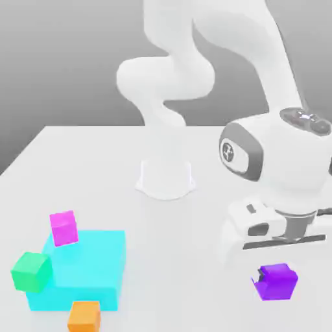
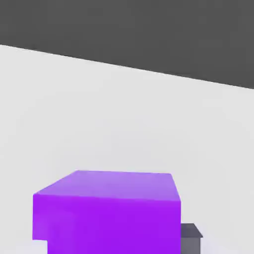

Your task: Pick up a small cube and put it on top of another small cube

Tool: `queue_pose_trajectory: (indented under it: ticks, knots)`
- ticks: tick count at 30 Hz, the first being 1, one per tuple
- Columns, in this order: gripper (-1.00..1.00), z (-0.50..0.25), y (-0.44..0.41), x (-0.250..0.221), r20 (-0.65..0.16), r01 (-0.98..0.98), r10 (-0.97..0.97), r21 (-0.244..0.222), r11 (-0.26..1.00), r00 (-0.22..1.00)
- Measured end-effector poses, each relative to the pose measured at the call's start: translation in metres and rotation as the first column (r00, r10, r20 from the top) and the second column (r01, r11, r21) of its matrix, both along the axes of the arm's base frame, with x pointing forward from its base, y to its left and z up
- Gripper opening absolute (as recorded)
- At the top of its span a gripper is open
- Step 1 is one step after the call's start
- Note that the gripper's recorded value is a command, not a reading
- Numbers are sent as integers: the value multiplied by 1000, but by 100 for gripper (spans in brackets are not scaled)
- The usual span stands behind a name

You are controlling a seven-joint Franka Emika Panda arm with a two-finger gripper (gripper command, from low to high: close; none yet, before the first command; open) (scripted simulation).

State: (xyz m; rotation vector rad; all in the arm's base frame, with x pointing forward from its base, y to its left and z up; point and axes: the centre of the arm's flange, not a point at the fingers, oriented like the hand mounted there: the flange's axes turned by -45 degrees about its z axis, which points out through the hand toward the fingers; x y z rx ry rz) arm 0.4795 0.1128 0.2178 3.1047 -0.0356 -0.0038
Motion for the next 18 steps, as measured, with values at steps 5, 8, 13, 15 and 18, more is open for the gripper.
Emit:
queue_pose_trajectory:
  ticks: [5,8,13,15,18]
  knots:
    - [-100,30,-123,15,4,309,-309,-13,951,951]
    - [-100,51,-204,7,7,497,-497,-4,868,868]
    - [-100,64,-349,-38,3,786,-787,35,617,617]
    - [100,39,-352,-39,3,794,-795,38,606,607]
    - [100,39,-352,-39,3,794,-795,38,606,607]
